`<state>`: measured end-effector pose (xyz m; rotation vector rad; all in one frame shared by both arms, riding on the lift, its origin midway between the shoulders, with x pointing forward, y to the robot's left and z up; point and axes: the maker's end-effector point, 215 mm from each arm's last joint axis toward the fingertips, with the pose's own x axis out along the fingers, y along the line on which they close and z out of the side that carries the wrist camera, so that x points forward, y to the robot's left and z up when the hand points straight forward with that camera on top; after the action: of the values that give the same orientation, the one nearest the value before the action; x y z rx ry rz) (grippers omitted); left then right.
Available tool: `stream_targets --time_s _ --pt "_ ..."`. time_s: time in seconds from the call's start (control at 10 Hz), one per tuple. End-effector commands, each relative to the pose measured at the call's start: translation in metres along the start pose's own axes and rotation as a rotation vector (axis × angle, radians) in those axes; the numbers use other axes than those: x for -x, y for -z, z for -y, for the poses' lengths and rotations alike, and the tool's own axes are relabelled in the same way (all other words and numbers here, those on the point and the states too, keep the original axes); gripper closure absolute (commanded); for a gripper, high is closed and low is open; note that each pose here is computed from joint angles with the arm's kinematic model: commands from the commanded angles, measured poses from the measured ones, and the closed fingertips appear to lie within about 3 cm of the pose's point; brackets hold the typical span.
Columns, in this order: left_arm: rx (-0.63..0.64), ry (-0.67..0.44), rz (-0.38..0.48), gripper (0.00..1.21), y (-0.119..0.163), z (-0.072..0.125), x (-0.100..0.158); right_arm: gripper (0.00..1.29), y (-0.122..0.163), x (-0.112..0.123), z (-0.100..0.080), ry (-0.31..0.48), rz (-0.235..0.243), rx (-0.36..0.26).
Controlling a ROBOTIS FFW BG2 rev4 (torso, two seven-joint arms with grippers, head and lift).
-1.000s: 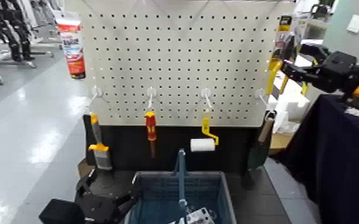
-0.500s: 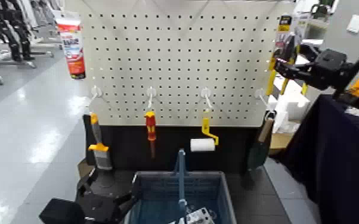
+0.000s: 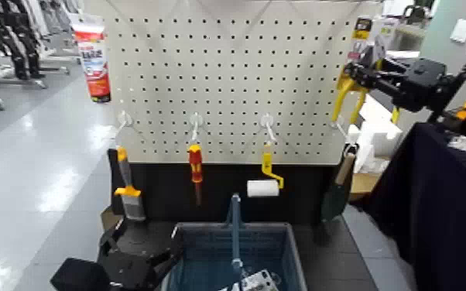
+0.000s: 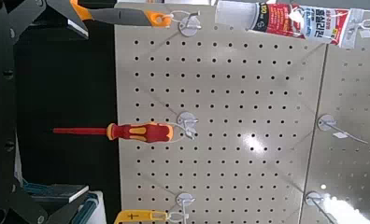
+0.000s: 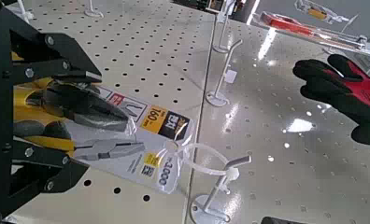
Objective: Put the yellow pliers into the crate.
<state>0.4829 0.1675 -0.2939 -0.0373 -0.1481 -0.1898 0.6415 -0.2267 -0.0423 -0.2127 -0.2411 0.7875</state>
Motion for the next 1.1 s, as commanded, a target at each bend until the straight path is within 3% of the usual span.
stream_targets --time_s 0.1,1.1 --pt "0.001 0.002 0.0 0.14 0.0 0.001 0.0 1.1 -0.005 -0.001 0.001 0.003 0.001 0.021" --pt "0.006 0.003 -0.009 0.14 0.003 0.001 0.0 1.11 -0.052 0.01 0.013 0.023 0.014 0.121"
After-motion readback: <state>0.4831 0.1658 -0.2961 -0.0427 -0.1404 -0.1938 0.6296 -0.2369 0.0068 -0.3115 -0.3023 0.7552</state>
